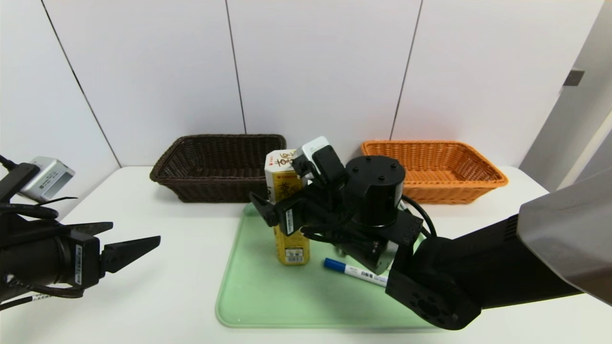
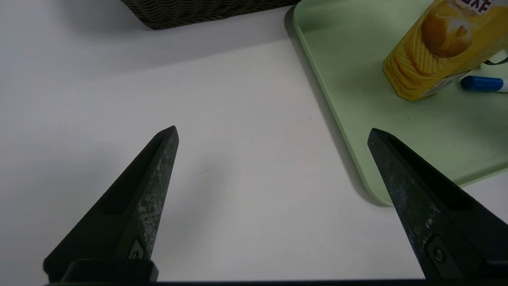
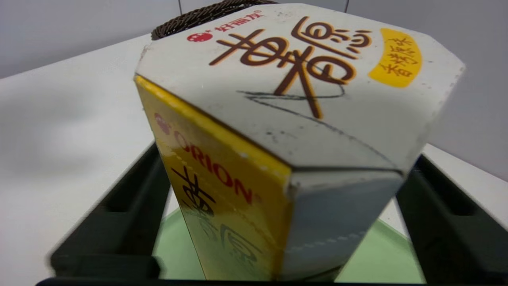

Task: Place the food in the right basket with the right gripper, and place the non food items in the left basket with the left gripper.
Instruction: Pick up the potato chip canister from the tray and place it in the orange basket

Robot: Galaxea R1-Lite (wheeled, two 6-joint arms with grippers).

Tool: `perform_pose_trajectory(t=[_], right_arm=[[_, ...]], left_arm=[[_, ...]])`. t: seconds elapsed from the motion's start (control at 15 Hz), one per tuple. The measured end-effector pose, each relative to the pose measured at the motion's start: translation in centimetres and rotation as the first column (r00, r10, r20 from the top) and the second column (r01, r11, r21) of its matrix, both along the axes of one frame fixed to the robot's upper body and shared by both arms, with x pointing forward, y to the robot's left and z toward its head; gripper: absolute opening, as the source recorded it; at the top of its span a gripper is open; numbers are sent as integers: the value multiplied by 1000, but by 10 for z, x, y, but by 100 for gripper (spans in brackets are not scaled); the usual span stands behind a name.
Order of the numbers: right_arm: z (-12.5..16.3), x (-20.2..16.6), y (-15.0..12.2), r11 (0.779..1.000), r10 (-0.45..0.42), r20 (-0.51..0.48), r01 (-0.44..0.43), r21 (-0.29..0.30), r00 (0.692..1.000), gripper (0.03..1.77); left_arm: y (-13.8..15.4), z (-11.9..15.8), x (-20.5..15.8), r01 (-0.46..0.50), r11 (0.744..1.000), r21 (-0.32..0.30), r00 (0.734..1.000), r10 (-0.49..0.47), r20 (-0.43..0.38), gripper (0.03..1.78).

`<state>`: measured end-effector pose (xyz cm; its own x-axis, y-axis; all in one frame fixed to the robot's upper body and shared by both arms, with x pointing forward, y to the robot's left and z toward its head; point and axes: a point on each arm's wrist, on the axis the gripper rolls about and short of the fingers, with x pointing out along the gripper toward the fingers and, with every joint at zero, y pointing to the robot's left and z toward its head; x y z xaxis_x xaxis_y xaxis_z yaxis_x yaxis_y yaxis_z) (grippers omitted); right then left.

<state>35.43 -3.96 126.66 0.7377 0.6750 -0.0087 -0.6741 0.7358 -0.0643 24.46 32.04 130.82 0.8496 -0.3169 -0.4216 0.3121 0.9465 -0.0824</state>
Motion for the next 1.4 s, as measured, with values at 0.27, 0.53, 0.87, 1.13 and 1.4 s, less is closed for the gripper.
perform_pose_trajectory(t=[0.27,0.53,0.87,1.13,1.4], right_arm=[[1,0,0,999,-32,3,32,0,999,108],[8,-3,-3,999,-32,13,32,14,999,84],[36,-7,-11,997,-41,54,38,61,998,84],[73,10,-34,989,-121,90,112,99,989,84],[112,42,-78,961,-265,141,248,124,954,84]], left_arm=[[0,-2,0,-1,1000,1,1000,1,-6,169],[0,-1,-2,1,1000,2,1000,-1,-1,169],[0,0,-5,1,1000,2,1000,-1,9,169],[0,1,-8,1,1000,2,1000,-1,21,169],[0,3,-8,4,1000,0,999,-4,32,169]])
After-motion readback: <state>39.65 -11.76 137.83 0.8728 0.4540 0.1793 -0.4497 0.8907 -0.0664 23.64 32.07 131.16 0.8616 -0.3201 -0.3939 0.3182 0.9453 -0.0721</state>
